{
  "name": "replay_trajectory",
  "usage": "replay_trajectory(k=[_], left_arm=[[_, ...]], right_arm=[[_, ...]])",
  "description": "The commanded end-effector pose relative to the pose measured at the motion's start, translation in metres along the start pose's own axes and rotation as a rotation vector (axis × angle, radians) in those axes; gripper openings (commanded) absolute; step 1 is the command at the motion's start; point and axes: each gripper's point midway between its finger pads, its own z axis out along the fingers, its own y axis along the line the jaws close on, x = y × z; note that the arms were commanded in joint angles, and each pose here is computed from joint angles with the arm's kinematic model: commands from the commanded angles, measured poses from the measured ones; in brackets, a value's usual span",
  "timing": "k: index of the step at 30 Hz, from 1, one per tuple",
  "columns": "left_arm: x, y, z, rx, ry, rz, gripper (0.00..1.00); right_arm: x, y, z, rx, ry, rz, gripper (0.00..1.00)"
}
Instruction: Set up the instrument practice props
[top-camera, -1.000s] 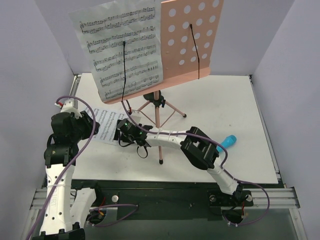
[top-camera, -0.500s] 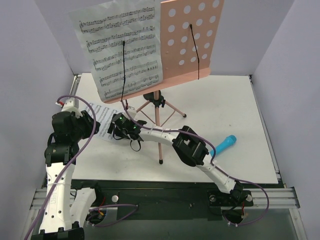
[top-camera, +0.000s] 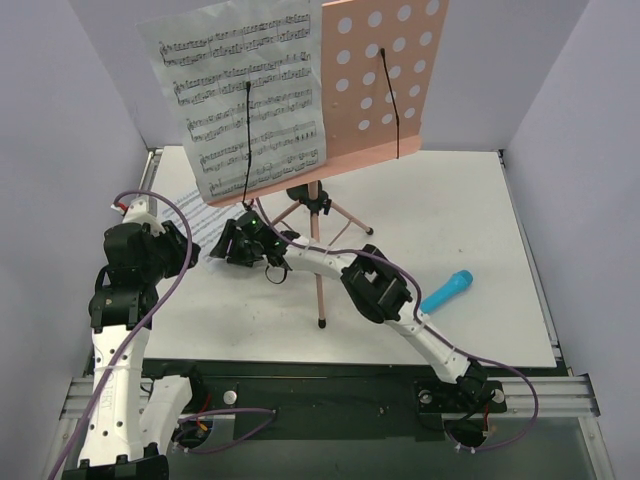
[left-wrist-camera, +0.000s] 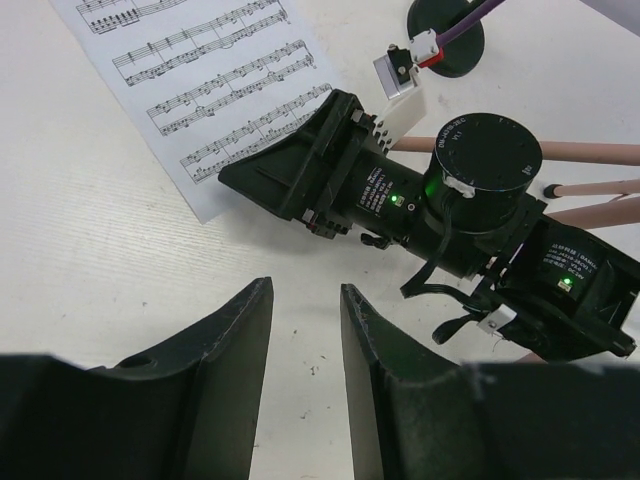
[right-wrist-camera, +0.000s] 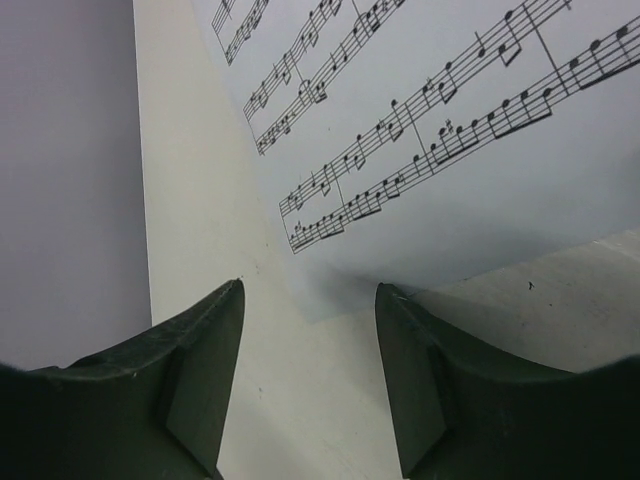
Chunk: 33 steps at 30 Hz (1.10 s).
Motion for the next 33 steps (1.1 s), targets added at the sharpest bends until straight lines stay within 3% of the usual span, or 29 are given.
replay_trajectory(k=[1,4,5,6,7,13,18,24,33], left_arm=[[-0.019,-0.005,-0.003,0.009,-0.075,0.026,0.43],[-0.017,0.000,0.001,-0.008,-0.075,0.023,0.43],[-0.019,0.001,0.002,-0.009,-0.084,0.020,0.43],[-0.019,0.002,0.005,-0.014,-0.083,0.016,0.43],[-0.021,0.003,0.006,-0.016,-0.090,0.010,0.43],[-0.031,0.003,0.025,-0.011,-0.103,-0.033,0.43],[-0.027,-0.005,0.056,0.064,-0.091,-0.086,0.36],[-0.013,-0.015,0.087,0.115,-0.016,-0.081,0.33],[-0.004,-0.030,0.106,0.162,-0.008,-0.062,0.35]], right_arm=[[0.036,-0.041,0.000,0.043,0.136,-0.077,0.51],[0.029,-0.006,-0.033,-0.033,0.099,-0.159,0.51],[0.035,-0.023,-0.039,-0.006,0.088,-0.207,0.51],[0.025,0.001,-0.059,-0.040,0.031,-0.274,0.51],[0.032,-0.012,-0.066,-0.024,0.026,-0.301,0.52],[0.033,0.033,-0.138,-0.058,-0.100,-0.536,0.53],[0.051,0.047,-0.180,-0.052,-0.168,-0.653,0.52],[0.055,0.005,-0.250,0.042,-0.261,-0.691,0.57],[-0.004,-0.029,-0.375,0.156,-0.574,-0.779,0.66]])
